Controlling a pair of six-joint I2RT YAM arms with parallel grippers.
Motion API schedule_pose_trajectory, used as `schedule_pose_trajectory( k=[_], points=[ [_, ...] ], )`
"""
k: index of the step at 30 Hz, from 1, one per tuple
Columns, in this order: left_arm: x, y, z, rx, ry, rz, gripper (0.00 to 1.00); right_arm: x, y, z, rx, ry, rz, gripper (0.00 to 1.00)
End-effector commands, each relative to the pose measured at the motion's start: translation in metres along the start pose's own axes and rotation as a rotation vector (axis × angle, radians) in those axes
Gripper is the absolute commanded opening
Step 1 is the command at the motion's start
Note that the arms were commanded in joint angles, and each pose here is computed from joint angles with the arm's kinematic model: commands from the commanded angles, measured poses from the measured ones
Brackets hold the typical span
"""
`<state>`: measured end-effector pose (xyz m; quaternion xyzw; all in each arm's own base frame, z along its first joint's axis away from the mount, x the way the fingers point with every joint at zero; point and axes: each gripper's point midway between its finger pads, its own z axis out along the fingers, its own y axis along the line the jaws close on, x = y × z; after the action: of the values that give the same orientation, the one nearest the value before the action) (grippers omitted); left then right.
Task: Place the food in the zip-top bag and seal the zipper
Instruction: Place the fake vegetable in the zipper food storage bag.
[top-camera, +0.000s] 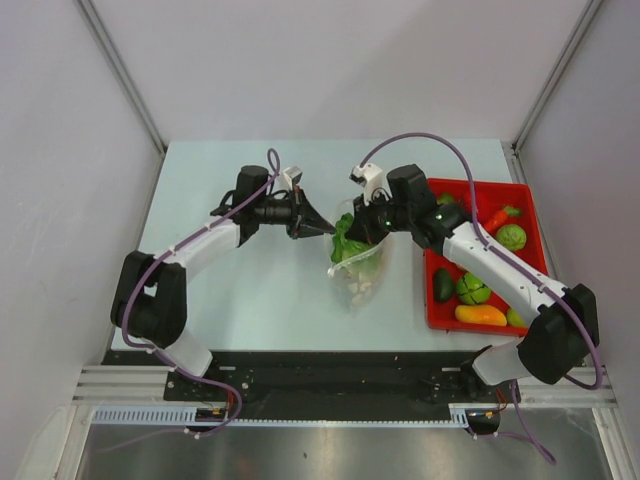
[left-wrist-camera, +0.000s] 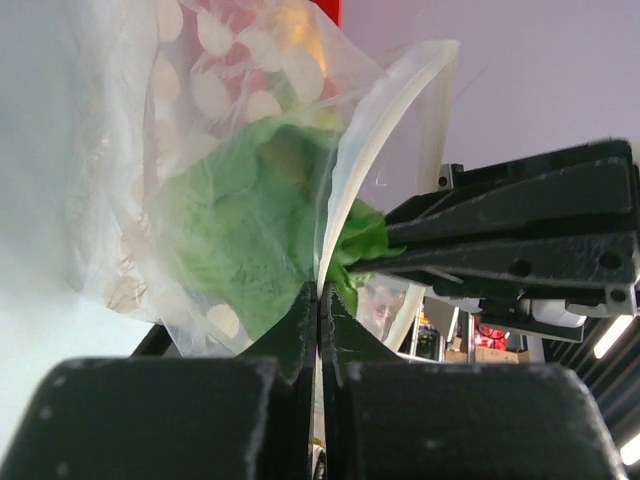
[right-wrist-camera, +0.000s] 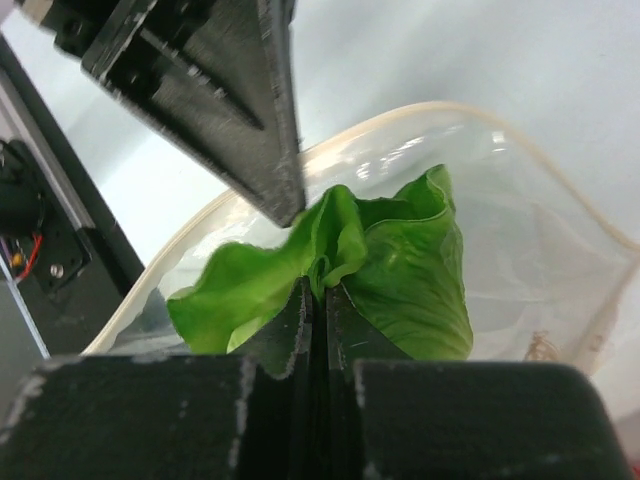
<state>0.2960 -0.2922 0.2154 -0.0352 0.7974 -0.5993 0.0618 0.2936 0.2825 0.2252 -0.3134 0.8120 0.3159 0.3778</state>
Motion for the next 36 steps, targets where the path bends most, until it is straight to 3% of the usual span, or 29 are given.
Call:
schedule_pose_trajectory(
  k=[1,4,11,13,14,17,18,20,29,36],
  points=[
    [0.000,-0.028,-0.011,0.016,-0.016,0.115,0.00,0.013,0.025,0.005,-0.103,0.050,-0.122,0.11],
    [-0.001,-0.031,-0.014,-0.004,-0.021,0.147,0.00,0.021,0.028,0.002,-0.108,0.080,-0.142,0.20],
    [0.006,-0.041,-0.025,-0.037,-0.040,0.245,0.00,0.046,0.009,0.001,-0.033,0.183,-0.128,0.20],
    [0.009,-0.036,-0.025,-0.048,-0.034,0.244,0.00,0.037,0.013,0.001,-0.050,0.148,-0.134,0.35],
    [0.009,-0.034,-0.026,-0.054,-0.033,0.243,0.00,0.031,0.016,0.001,-0.061,0.125,-0.148,0.37],
    [0.009,-0.030,-0.025,-0.067,-0.036,0.244,0.00,0.022,0.030,-0.005,-0.103,0.092,-0.211,0.27],
    [0.009,-0.030,-0.025,-0.068,-0.034,0.241,0.00,0.024,0.034,-0.007,-0.117,0.099,-0.234,0.12],
    [0.008,-0.030,-0.025,-0.070,-0.036,0.243,0.00,0.028,0.040,-0.008,-0.128,0.114,-0.316,0.00],
    [0.010,-0.026,-0.023,-0.063,-0.013,0.227,0.00,-0.034,0.049,-0.024,-0.033,-0.127,-0.565,0.00],
    [0.012,-0.028,-0.022,-0.047,0.018,0.219,0.00,0.001,0.046,0.003,-0.114,-0.051,-0.780,0.00]
  ],
)
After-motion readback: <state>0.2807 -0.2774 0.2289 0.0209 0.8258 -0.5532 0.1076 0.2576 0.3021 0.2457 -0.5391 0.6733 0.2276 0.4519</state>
